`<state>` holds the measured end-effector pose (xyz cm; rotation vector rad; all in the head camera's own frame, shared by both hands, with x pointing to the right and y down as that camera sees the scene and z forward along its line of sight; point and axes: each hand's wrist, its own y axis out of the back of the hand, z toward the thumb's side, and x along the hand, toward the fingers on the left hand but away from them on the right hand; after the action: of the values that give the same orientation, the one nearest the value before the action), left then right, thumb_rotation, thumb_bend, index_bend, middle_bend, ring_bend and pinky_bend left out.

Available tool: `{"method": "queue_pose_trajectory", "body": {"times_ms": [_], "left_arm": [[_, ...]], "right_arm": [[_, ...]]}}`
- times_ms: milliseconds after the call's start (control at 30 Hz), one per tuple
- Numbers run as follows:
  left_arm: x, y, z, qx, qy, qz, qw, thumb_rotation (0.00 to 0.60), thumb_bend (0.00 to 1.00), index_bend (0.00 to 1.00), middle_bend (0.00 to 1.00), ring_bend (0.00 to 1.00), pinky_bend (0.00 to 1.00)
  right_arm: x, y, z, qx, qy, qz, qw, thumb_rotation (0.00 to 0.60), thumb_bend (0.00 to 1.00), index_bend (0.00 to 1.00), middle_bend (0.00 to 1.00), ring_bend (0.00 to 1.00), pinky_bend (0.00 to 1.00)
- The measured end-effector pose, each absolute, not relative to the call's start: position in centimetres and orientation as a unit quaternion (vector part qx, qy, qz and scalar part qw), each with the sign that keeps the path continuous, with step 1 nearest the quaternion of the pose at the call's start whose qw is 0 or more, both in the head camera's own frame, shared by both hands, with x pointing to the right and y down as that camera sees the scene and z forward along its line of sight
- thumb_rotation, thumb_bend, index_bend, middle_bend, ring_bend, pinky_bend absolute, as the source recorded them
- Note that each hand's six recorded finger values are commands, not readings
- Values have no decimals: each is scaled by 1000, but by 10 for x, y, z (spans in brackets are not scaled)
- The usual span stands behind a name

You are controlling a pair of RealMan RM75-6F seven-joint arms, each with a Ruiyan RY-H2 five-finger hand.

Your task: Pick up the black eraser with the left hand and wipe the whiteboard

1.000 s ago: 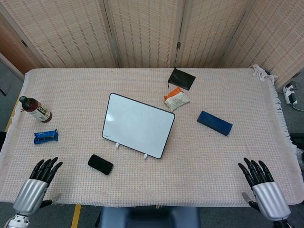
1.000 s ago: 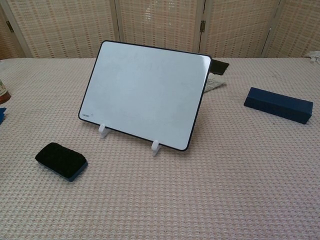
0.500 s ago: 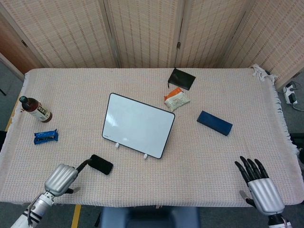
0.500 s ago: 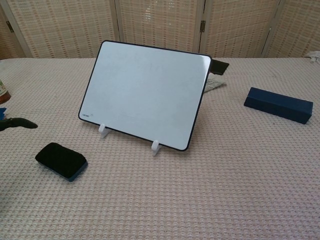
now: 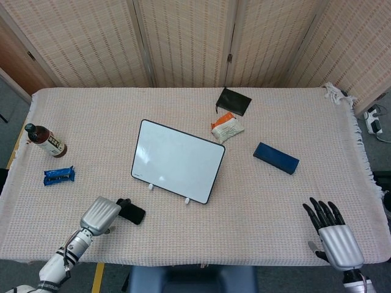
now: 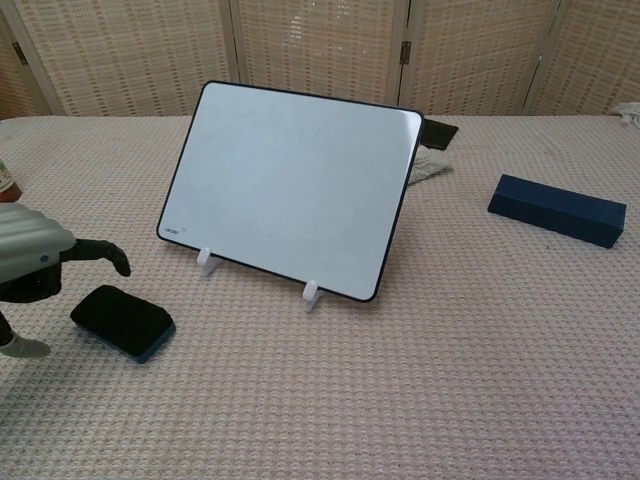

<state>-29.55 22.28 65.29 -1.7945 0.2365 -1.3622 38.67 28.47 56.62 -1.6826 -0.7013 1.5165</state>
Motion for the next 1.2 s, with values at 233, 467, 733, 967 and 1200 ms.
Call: {"method": "queue_pose_trajectory", "body": {"times_ms": [233,467,733,967,1200], "left_arm": [[-283,219,664,-714,70,-543,436,600,197,279,1000,829,1000],[-275,219,674,-715,53,-547,433,600,205,296,1000,829,1000],[-276,218,686,-714,47,-555,424,600,204,372,1000,831,1000],[-280,213,693,-715,59,-553,424,600,197,533,1000,844,1000],[-274,207,685,-714,91,-529,449,600,197,622,1000,854,1000]], "right_arm": [[389,284,566,-652,-279,597,374,600,294,0,0,0,0],[392,283,564,-650,-284,599,372,600,295,0,0,0,0],[394,281,563,-649,-285,600,370,600,295,0,0,0,0],[393,282,565,-651,-282,601,368,600,295,0,0,0,0],[392,282,567,-651,-280,602,367,600,294,0,0,0,0]]}}
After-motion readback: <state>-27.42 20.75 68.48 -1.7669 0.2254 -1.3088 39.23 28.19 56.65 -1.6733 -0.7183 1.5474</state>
